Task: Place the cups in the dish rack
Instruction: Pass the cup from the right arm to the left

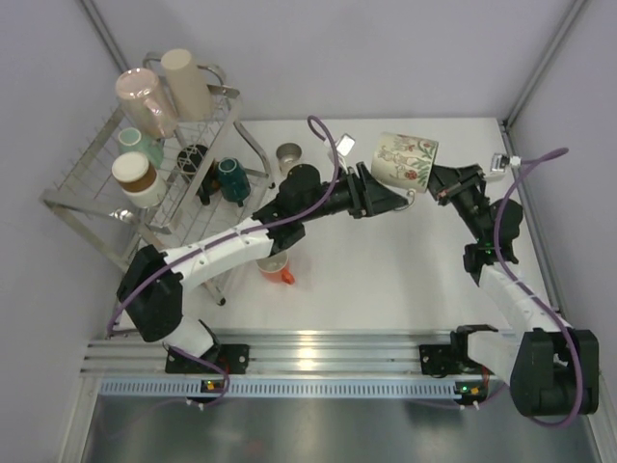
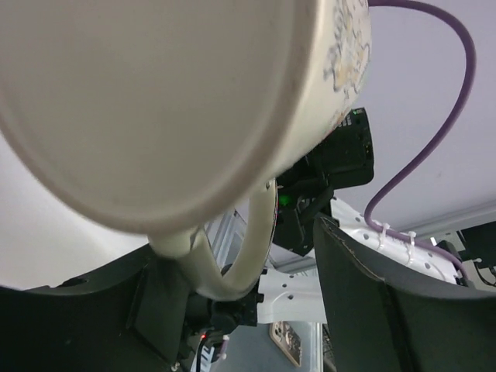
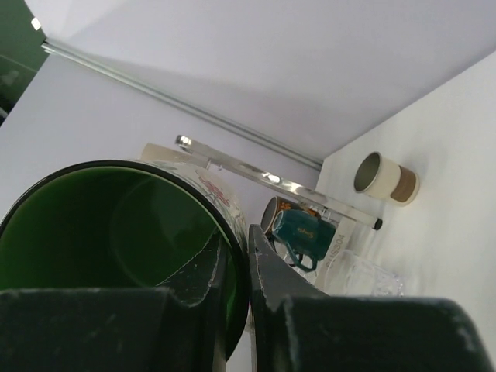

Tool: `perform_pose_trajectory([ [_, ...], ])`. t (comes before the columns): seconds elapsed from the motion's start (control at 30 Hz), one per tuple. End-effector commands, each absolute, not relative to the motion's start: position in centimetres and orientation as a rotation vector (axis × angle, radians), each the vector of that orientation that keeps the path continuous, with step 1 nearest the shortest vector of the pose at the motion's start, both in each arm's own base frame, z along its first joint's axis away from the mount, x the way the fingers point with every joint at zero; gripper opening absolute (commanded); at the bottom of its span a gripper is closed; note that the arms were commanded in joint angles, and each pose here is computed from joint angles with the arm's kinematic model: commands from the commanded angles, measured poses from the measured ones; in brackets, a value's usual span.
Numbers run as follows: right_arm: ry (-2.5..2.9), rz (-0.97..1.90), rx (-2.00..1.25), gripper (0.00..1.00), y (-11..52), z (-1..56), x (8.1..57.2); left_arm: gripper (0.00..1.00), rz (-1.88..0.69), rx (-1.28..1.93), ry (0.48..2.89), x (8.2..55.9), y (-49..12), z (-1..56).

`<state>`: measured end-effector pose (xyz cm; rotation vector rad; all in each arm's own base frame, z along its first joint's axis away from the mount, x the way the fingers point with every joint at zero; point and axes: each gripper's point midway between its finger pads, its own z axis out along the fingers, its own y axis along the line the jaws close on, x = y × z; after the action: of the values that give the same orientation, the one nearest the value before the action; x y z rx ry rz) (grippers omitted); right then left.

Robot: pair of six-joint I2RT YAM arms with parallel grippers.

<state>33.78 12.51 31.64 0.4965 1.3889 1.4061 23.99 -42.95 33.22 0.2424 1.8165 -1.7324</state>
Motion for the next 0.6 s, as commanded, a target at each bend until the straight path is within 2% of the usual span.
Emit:
perform_pose_trajectory([
  [0.0, 1.154, 1.509, 0.337, 0.0, 13.0, 38.4, 30.0, 0.66, -1.806, 0.252, 1.639, 23.2, -43.8, 36.6],
  [0.17, 1.17, 1.526, 0.331, 0.0, 13.1, 37.2, 28.6, 0.58, -1.778, 0.255, 1.576, 22.0, -43.9, 37.0],
  [0.23, 1.185, 1.511, 0.343, 0.0, 13.0, 36.2, 28.4, 0.47, -1.745, 0.243, 1.556, 21.7, -44.1, 37.2],
  [0.27, 1.199, 1.51, 0.342, 0.0, 13.1, 35.7, 28.3, 0.38, -1.736, 0.233, 1.549, 21.6, -44.0, 37.2],
  [0.3, 1.211, 1.51, 0.338, 0.0, 13.2, 35.3, 28.3, 0.21, -1.721, 0.242, 1.534, 21.4, -44.1, 37.5],
  [0.37, 1.231, 1.503, 0.327, 0.0, 13.4, 34.1, 28.1, 0.0, -1.682, 0.233, 1.517, 21.0, -44.5, 37.5],
  [0.53, 1.318, 1.452, 0.329, 0.01, 13.4, 30.1, 28.5, 0.0, -1.546, 0.144, 1.532, 20.9, -45.1, 35.7],
  [0.57, 1.342, 1.454, 0.308, 0.07, 13.7, 29.6, 28.3, 0.0, -1.523, 0.119, 1.541, 21.1, -45.1, 35.2],
])
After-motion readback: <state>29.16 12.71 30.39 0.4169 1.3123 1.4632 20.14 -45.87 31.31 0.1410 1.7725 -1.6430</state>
